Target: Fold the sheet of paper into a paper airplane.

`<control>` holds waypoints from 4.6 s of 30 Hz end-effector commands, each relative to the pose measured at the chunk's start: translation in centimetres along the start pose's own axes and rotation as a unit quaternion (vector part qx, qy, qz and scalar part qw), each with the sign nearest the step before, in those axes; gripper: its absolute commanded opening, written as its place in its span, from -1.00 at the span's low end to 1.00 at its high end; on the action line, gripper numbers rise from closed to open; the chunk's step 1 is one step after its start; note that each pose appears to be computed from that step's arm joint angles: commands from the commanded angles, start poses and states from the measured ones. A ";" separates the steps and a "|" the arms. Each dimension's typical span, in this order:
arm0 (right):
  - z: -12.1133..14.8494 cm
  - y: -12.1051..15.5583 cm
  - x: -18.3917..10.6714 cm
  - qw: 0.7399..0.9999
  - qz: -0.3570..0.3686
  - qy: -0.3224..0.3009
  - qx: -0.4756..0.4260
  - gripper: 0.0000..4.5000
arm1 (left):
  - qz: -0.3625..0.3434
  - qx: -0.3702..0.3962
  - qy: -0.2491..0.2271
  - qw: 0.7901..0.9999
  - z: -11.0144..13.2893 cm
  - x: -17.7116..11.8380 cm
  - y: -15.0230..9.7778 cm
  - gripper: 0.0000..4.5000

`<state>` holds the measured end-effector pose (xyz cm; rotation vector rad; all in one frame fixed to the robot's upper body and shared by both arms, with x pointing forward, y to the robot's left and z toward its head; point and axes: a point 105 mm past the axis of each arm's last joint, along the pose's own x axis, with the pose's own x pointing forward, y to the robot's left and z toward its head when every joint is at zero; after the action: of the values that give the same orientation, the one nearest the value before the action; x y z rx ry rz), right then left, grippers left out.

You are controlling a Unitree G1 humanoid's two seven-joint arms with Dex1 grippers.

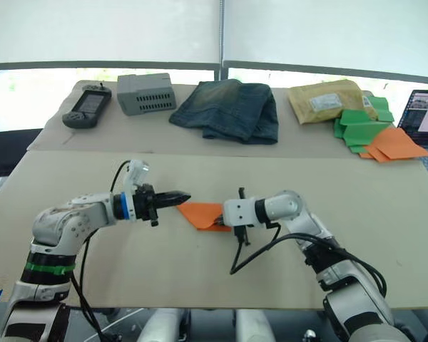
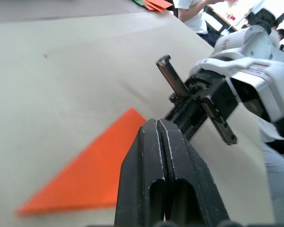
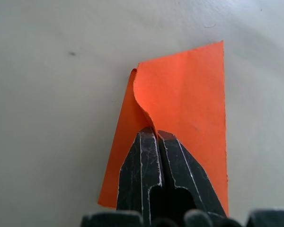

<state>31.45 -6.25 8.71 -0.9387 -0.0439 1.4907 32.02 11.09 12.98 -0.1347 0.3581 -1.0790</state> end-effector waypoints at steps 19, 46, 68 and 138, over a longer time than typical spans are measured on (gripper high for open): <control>1.7 0.3 -1.9 0.999 -0.017 -0.037 0.032 -0.72 | -0.027 0.097 0.135 0.986 -8.1 1.9 0.4 -1.00; -0.4 1.3 -2.8 0.939 -0.044 -0.071 0.334 -0.98 | -0.032 0.094 0.127 0.987 -7.3 1.5 0.7 -1.00; -0.3 2.7 -3.1 0.965 0.069 -0.023 0.251 -0.98 | -0.032 0.115 0.060 0.991 -2.6 -0.4 1.2 -1.00; 2.3 0.9 -3.0 0.993 0.087 -0.045 0.061 -0.45 | -0.120 0.165 0.140 0.969 -7.8 1.4 0.3 -1.00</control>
<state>28.71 -7.95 9.75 -0.7903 0.1360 1.7271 30.65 10.31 6.92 0.2996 0.3454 -1.3985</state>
